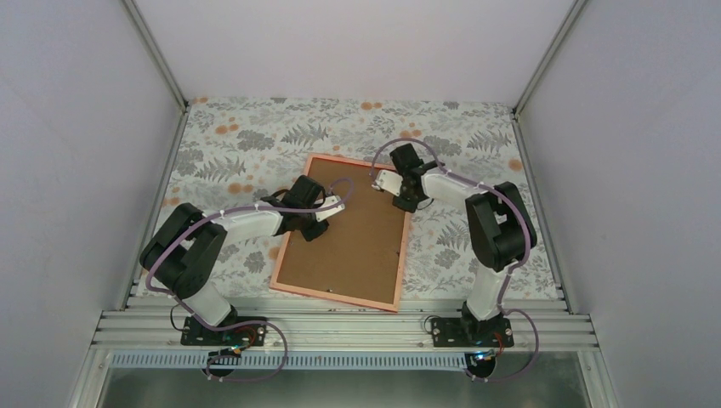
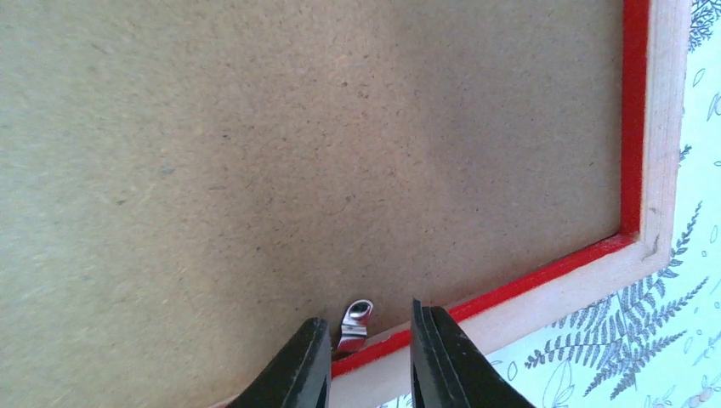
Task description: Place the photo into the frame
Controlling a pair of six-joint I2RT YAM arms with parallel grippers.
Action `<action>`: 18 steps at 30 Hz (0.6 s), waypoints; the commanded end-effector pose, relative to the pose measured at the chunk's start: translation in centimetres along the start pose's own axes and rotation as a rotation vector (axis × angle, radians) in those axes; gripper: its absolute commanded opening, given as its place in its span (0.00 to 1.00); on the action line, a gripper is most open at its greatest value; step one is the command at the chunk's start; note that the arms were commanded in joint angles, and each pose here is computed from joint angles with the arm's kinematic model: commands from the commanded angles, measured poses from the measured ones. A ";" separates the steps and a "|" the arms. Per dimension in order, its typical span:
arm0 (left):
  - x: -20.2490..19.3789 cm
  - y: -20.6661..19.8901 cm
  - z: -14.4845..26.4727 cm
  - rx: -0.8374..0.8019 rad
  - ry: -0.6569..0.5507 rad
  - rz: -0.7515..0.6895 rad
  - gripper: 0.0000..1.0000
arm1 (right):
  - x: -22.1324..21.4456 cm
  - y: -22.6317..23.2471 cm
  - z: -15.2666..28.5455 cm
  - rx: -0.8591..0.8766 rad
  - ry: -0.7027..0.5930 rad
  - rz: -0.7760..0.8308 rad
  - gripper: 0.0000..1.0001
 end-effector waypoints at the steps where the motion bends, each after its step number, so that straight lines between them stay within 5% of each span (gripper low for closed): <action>1: -1.8 -1.0 -0.2 -0.053 0.084 -0.001 0.35 | 1.0 -1.5 1.9 0.111 -0.038 -0.072 0.25; 6: 0.5 -0.5 1.2 -0.064 -0.019 0.000 0.37 | 4.2 -5.1 3.9 0.207 -0.220 -0.217 0.30; 18: 10.4 4.4 1.3 -0.010 -0.259 0.009 0.55 | 6.0 -9.7 1.4 0.195 -0.343 -0.364 0.42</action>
Point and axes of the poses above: each gripper's point midway between its finger pads, its own z axis back along the fingers, its own y axis along the line the jaws close on, x = y × z, the point moved 9 cm from there along z, back along the fingers, and after that the axes turned 3 degrees about -z, right-handed, at the moved point
